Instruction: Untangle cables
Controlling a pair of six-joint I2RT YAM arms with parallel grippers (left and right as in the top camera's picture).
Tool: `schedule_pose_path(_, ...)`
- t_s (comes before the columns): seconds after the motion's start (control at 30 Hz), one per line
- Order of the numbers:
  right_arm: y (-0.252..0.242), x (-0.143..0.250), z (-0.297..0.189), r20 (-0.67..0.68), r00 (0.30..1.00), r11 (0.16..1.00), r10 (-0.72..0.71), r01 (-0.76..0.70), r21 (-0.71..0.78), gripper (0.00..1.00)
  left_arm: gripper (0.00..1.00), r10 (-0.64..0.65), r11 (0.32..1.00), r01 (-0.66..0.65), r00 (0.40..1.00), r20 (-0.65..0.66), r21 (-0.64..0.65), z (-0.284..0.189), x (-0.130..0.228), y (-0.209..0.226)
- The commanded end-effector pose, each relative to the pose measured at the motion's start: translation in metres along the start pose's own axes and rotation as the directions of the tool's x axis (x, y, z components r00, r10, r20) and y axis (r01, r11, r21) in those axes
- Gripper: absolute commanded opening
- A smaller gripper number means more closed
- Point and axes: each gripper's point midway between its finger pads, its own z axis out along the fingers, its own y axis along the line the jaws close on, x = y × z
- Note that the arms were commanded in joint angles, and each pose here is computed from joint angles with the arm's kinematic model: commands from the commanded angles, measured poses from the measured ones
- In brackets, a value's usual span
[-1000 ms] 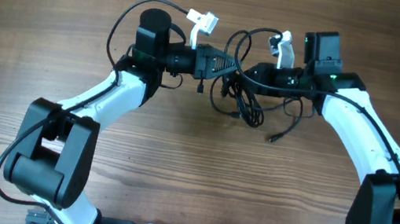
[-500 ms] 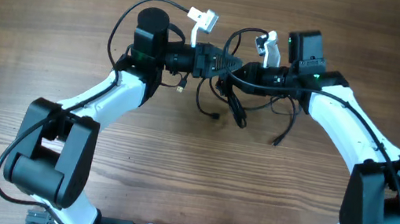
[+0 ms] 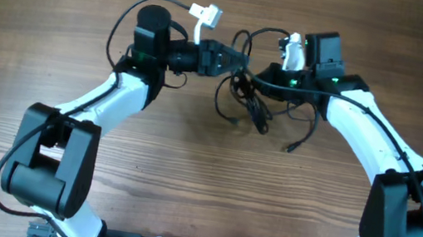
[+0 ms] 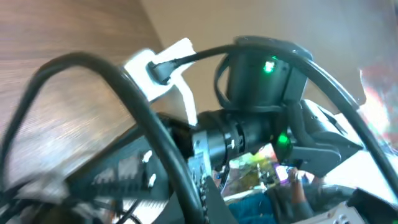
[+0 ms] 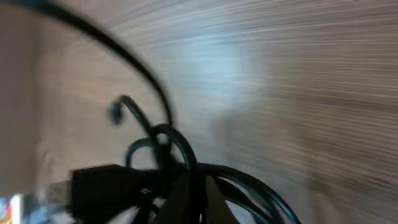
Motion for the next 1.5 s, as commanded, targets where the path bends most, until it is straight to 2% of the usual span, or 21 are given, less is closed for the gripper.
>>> schedule_pose_path(0.0, -0.032, -0.037, -0.049, 0.189, 0.982, 0.977, 0.01, -0.05, 0.208, 0.04, 0.04, -0.054, 0.997, 0.056, 0.997, 0.049, -0.049, -0.018, -0.013, 0.007)
schedule_pose_path(0.1, -0.024, -0.048, -0.087, 0.282, 0.959, 0.968, -0.038, -0.035, 0.25, 0.04, 0.04, -0.097, 0.991, 0.101, 0.994, 0.052, -0.086, -0.023, -0.009, 0.019)
schedule_pose_path(0.27, 0.019, -0.052, -0.147, 0.405, 0.906, 0.977, -0.121, 0.037, 0.209, 0.04, 0.04, -0.168, 0.975, 0.172, 0.985, 0.04, -0.141, -0.024, 0.003, 0.035)
schedule_pose_path(0.4, 0.046, -0.045, -0.179, 0.464, 0.877, 0.987, -0.128, 0.065, 0.15, 0.04, 0.04, -0.212, 0.957, 0.214, 0.977, 0.032, -0.197, -0.026, 0.014, 0.048)
schedule_pose_path(0.63, 0.093, -0.029, -0.236, 0.57, 0.802, 0.983, -0.178, 0.177, 0.058, 0.04, 0.04, -0.312, 0.859, 0.309, 0.948, 0.063, -0.409, -0.041, 0.043, 0.092)
schedule_pose_path(0.73, 0.099, -0.023, -0.262, 0.623, 0.768, 0.986, -0.15, 0.164, 0.035, 0.04, 0.04, -0.333, 0.799, 0.326, 0.94, 0.08, -0.506, -0.052, 0.055, 0.109)
schedule_pose_path(0.83, 0.092, -0.019, -0.277, 0.648, 0.753, 0.992, -0.117, 0.117, 0.043, 0.04, 0.04, -0.365, 0.722, 0.359, 0.924, 0.115, -0.592, -0.063, 0.065, 0.125)
schedule_pose_path(0.87, 0.076, -0.019, -0.282, 0.663, 0.745, 0.997, -0.064, 0.028, 0.066, 0.04, 0.04, -0.375, 0.703, 0.367, 0.919, 0.121, -0.609, -0.066, 0.068, 0.128)
schedule_pose_path(0.97, 0.032, -0.018, -0.287, 0.68, 0.732, 0.972, -0.025, -0.142, 0.187, 0.04, 0.04, -0.376, 0.697, 0.359, 0.92, 0.109, -0.62, -0.068, 0.072, 0.129)
schedule_pose_path(1.03, -0.001, -0.016, -0.288, 0.687, 0.726, 0.925, 0.009, -0.267, 0.27, 0.04, 0.04, -0.373, 0.692, 0.353, 0.922, 0.106, -0.63, -0.069, 0.073, 0.13)
schedule_pose_path(1.13, -0.018, -0.021, -0.296, 0.711, 0.703, 0.9, 0.02, -0.322, 0.294, 0.04, 0.04, -0.375, 0.648, 0.357, 0.918, 0.126, -0.673, -0.077, 0.077, 0.138)
schedule_pose_path(1.3, 0.028, -0.037, -0.329, 0.745, 0.666, 0.983, -0.035, -0.111, 0.146, 0.04, 0.04, -0.4, 0.524, 0.37, 0.902, 0.162, -0.767, -0.097, 0.092, 0.153)
schedule_pose_path(1.4, 0.047, -0.043, -0.356, 0.781, 0.622, 0.991, -0.054, -0.063, 0.119, 0.04, 0.04, -0.406, 0.464, 0.369, 0.896, 0.177, -0.805, -0.107, 0.099, 0.159)
schedule_pose_path(1.47, 0.056, -0.046, -0.372, 0.803, 0.592, 0.991, -0.071, -0.047, 0.123, 0.04, 0.04, -0.4, 0.464, 0.351, 0.902, 0.161, -0.813, -0.109, 0.1, 0.16)
